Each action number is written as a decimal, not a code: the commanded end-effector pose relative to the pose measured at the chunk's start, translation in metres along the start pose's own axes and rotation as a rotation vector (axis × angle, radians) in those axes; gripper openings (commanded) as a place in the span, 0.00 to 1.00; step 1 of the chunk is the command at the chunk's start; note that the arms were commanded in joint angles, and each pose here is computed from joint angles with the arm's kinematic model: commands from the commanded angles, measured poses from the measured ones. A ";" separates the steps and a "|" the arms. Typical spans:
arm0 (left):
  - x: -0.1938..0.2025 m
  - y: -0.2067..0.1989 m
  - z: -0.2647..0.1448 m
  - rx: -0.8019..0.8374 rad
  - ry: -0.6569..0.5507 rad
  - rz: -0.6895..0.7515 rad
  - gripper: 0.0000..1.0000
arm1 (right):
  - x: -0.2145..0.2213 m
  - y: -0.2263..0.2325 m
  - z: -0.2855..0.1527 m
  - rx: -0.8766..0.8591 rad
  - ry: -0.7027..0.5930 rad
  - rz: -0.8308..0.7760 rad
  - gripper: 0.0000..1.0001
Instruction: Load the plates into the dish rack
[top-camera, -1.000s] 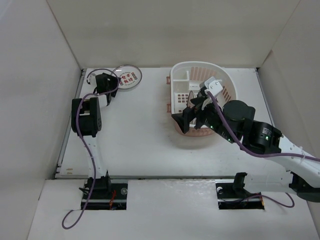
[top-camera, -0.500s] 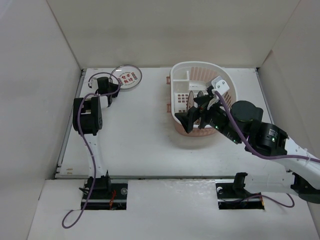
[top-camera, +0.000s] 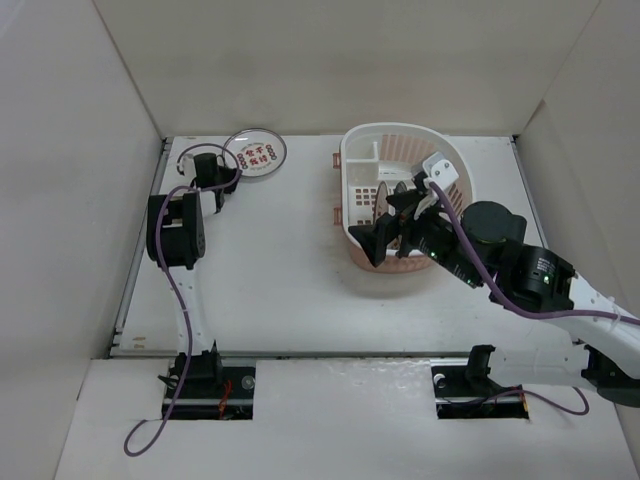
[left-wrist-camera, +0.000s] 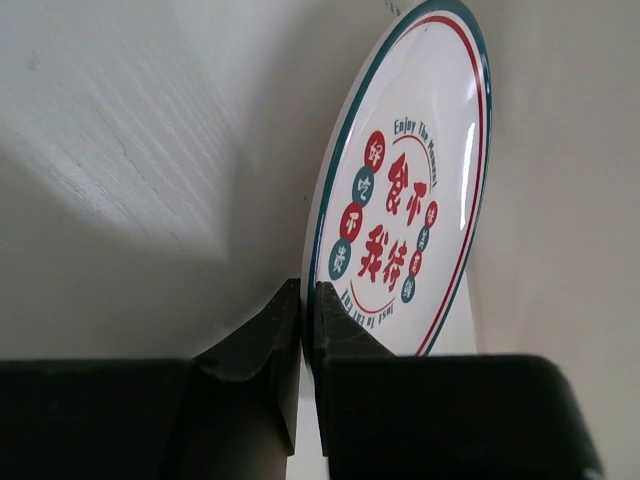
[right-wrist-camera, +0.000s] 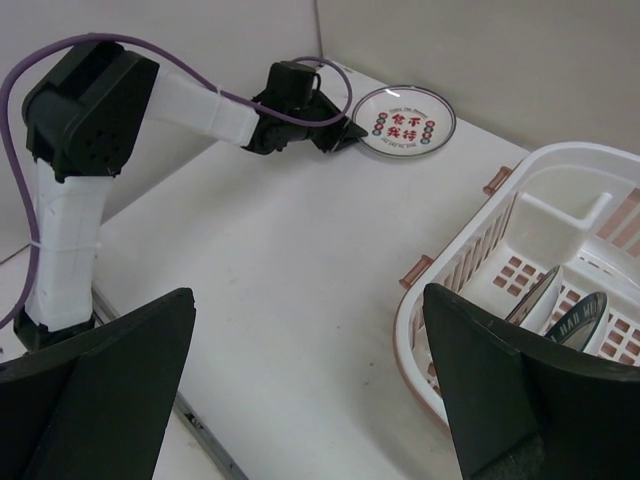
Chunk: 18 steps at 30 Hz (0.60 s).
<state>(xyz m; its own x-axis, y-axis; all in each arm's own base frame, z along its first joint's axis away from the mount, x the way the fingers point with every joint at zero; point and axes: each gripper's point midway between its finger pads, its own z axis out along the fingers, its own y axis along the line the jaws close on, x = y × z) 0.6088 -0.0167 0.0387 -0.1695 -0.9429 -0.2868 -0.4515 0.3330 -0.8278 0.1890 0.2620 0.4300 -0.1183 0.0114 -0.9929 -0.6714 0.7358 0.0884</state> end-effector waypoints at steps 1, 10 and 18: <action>-0.008 -0.027 -0.025 0.046 -0.017 0.059 0.00 | -0.028 0.000 -0.001 0.011 -0.099 0.029 1.00; 0.009 -0.077 -0.178 0.256 -0.100 0.232 0.00 | -0.026 -0.034 0.054 0.155 -0.152 0.039 1.00; 0.036 -0.142 -0.300 0.559 -0.108 0.437 0.00 | -0.036 -0.093 0.135 -0.002 -0.187 0.034 1.00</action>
<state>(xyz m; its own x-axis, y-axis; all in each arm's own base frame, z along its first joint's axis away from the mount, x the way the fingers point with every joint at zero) 0.4252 -0.0928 0.2211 -0.2431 -0.7733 -0.5856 -0.0420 0.6115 -0.7901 0.3467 0.2716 0.3963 -0.1137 0.0721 -0.9909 -0.5369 0.8347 0.1223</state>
